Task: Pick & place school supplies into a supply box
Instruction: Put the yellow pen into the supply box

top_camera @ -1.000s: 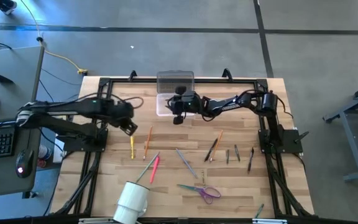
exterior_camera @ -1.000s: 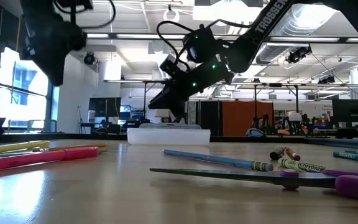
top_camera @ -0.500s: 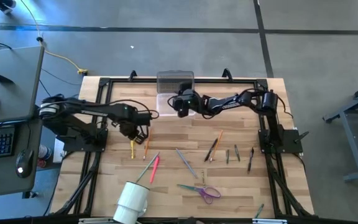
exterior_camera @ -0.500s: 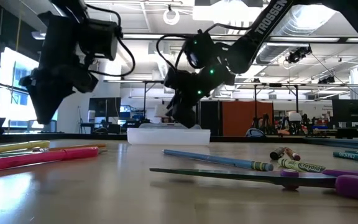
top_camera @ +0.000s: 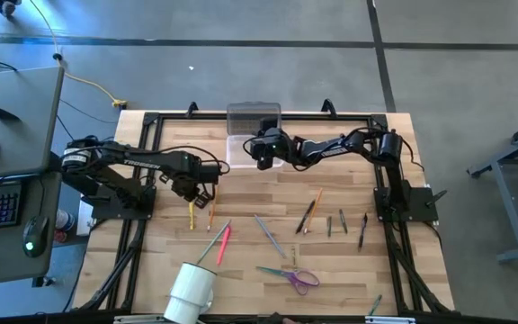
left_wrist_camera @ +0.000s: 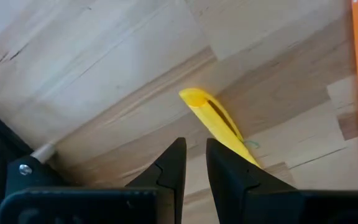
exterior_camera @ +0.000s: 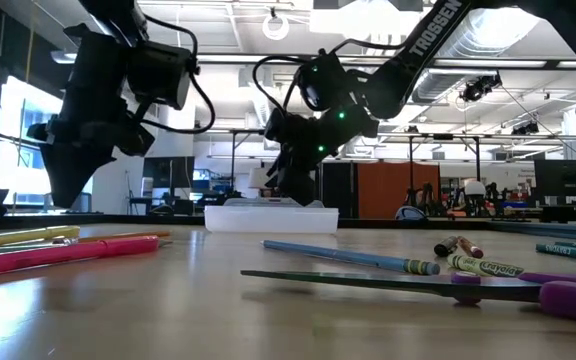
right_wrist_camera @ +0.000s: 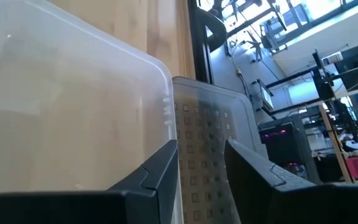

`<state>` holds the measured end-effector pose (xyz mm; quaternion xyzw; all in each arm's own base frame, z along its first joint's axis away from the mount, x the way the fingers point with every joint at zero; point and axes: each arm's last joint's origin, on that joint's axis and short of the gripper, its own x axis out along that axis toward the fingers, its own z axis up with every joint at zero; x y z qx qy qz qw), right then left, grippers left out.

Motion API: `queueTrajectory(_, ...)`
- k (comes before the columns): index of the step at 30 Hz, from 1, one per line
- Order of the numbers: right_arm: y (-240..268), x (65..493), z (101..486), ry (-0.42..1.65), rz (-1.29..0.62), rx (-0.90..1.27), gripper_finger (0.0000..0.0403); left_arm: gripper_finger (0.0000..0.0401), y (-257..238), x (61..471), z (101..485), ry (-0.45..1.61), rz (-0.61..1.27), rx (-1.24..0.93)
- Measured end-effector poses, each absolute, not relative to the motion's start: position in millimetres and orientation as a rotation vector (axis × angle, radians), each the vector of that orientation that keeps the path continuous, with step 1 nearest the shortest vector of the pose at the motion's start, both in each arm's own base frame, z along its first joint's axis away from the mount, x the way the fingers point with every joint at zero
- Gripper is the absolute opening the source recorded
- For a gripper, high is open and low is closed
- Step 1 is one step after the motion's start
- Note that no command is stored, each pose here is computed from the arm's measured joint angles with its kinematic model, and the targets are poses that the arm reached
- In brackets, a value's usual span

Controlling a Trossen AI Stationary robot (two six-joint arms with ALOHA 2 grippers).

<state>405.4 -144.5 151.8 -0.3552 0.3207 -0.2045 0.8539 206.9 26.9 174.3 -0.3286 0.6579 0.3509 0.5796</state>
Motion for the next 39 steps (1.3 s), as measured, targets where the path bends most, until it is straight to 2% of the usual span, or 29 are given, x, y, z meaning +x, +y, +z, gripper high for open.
queueTrajectory(18,-144.3,405.6,151.8,0.670,-0.420,-0.745,0.0117,0.0097,26.2,208.5,174.2,1.507,0.848,-0.751)
queueTrajectory(26,-144.1,405.7,151.9,0.669,-0.420,-0.746,0.0117,0.0097,22.7,208.7,174.4,1.485,0.876,-0.654)
queueTrajectory(39,-144.1,405.7,151.9,0.669,-0.420,-0.746,0.0117,0.0097,-3.1,210.8,174.5,1.475,0.820,-0.557)
